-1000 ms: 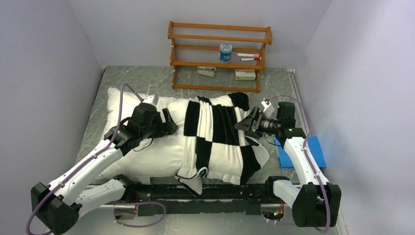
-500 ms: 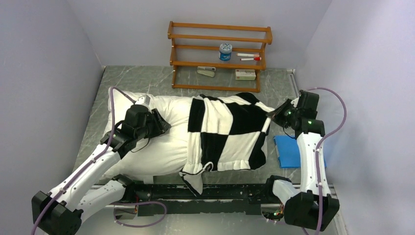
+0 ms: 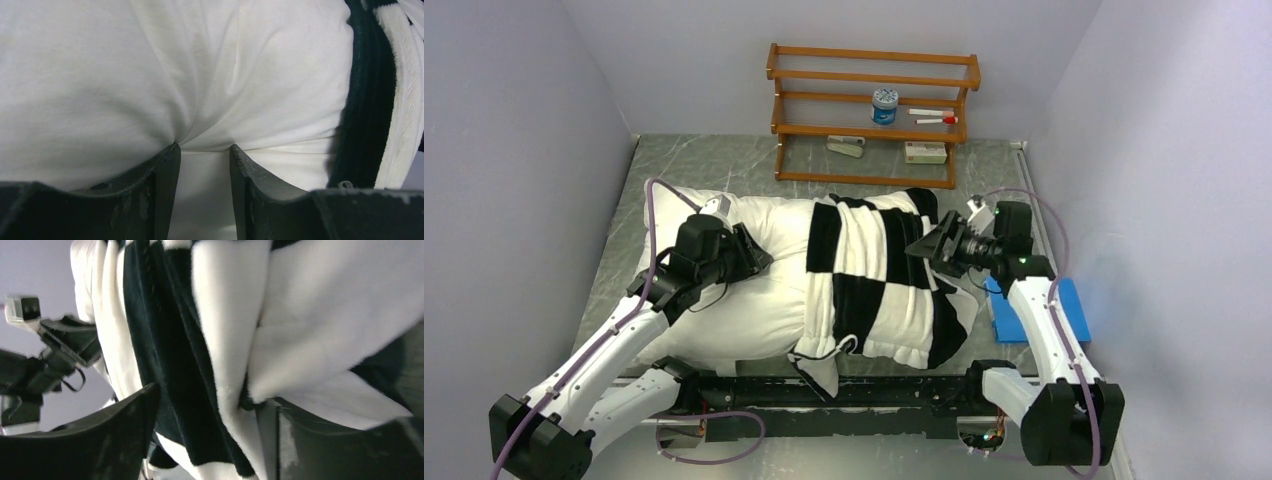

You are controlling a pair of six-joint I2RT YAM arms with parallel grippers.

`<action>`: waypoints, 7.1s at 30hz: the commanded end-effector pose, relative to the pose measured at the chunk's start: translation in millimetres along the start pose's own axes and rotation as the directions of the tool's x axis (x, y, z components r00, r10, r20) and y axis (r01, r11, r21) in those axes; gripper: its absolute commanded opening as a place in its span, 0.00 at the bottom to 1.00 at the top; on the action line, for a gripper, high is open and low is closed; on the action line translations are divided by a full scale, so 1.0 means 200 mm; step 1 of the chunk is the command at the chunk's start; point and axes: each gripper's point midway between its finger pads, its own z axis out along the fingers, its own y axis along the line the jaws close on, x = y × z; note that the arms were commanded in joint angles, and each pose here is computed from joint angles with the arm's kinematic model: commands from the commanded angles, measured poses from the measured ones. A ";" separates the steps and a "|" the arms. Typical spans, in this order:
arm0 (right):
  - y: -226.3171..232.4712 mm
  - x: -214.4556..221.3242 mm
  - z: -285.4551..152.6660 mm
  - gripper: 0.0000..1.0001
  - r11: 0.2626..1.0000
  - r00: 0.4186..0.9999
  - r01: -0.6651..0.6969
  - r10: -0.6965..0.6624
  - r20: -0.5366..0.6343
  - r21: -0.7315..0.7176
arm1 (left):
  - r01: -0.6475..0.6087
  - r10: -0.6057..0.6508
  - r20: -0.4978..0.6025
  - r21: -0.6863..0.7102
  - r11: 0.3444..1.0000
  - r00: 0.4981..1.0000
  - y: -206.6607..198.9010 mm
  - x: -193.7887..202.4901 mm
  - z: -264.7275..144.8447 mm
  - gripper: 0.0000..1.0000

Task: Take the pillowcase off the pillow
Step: Remove the pillow from the pillowcase.

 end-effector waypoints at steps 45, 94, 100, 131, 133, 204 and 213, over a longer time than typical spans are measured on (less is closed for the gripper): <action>0.37 0.41 -0.32 0.69 1.000 0.999 0.024 -0.024 -0.047 -0.010 | -0.088 0.088 -0.156 0.009 0.996 0.984 0.02 0.10 -0.23 0.95; 0.49 0.22 0.42 0.70 0.942 0.953 0.303 -0.298 -0.057 0.141 | 0.096 -0.046 -0.215 0.227 0.969 0.976 -0.32 0.19 -0.11 0.95; 0.53 0.23 0.11 0.71 0.961 0.968 0.240 -0.247 0.038 0.134 | 0.058 -0.019 -0.233 0.162 0.985 0.972 -0.28 0.18 -0.06 0.94; 0.49 0.53 0.42 0.29 0.978 0.963 -0.028 -0.029 0.268 0.207 | -0.054 0.072 -0.194 0.093 0.994 0.978 -0.18 0.15 -0.17 0.93; 0.42 0.44 0.33 0.03 0.961 0.934 0.030 -0.125 0.334 0.276 | -0.122 0.118 -0.178 -0.012 0.992 0.977 -0.08 0.12 -0.17 0.92; 0.27 0.59 0.16 0.41 0.836 0.852 0.509 -0.524 0.021 0.202 | -0.287 0.263 -0.331 -0.025 0.958 0.906 -0.08 0.41 0.07 0.42; 0.89 0.02 0.01 0.74 0.719 0.685 0.621 -0.691 0.229 0.312 | -0.232 0.235 -0.346 0.048 0.971 0.908 -0.02 0.63 -0.14 0.05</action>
